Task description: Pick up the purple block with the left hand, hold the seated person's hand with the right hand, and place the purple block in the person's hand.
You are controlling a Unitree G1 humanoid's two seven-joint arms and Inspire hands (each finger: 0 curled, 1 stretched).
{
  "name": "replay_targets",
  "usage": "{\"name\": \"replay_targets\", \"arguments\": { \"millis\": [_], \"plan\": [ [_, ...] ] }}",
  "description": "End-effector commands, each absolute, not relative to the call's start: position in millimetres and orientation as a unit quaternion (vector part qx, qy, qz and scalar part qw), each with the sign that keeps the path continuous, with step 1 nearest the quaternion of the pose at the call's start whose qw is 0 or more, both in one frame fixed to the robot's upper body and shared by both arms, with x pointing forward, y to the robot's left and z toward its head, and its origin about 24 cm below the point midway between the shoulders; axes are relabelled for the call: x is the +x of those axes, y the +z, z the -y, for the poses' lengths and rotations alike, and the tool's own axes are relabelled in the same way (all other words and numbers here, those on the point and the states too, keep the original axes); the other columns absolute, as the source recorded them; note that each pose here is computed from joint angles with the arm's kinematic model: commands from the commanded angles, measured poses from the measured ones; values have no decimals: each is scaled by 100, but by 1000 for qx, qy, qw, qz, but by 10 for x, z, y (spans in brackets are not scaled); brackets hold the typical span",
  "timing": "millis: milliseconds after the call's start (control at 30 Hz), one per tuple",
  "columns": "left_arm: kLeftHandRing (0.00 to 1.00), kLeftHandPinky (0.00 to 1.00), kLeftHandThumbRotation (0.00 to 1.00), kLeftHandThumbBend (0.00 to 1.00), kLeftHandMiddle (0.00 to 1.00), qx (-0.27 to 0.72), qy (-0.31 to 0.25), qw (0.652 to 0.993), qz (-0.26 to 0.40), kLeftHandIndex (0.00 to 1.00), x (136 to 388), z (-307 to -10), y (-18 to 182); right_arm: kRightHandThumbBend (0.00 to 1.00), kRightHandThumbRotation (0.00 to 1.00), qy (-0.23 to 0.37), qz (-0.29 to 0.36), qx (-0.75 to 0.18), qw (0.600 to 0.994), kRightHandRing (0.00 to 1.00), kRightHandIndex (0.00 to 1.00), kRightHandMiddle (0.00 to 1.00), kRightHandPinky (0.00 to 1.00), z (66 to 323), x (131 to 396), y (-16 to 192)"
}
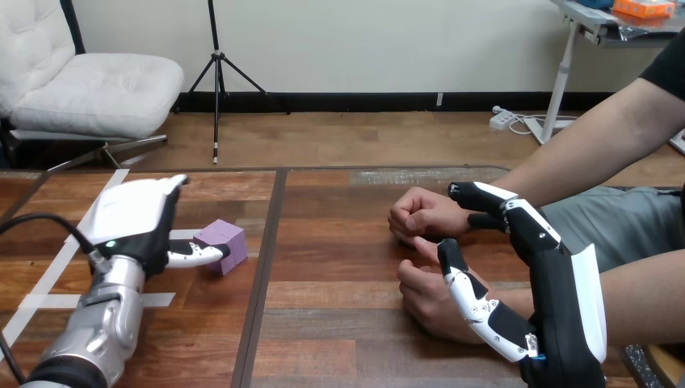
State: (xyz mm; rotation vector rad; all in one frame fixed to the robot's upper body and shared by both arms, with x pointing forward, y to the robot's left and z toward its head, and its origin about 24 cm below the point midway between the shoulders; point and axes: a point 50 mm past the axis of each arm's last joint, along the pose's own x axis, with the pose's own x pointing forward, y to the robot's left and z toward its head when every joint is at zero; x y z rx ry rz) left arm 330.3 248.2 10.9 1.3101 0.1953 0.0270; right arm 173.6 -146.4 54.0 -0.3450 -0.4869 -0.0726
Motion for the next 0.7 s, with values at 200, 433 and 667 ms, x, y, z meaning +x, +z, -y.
{"name": "replay_targets", "arguments": {
  "millis": [200,433,667],
  "plan": [
    [87,78,51,95,91,444,79,887,-97,93,3446,-2686,437,36,22,-40,277,-172,944,74,71,74,68,1460,1827,677],
    [85,72,53,99,90,391,76,910,-117,92,3415,-2825,453,36,22,-38,279,-168,945,74,71,74,68,1461,1833,676],
    [84,70,54,100,90,349,63,927,-121,90,3376,-2909,456,37,22,-39,278,-165,946,74,71,74,69,1458,1839,674]
  ]
}}
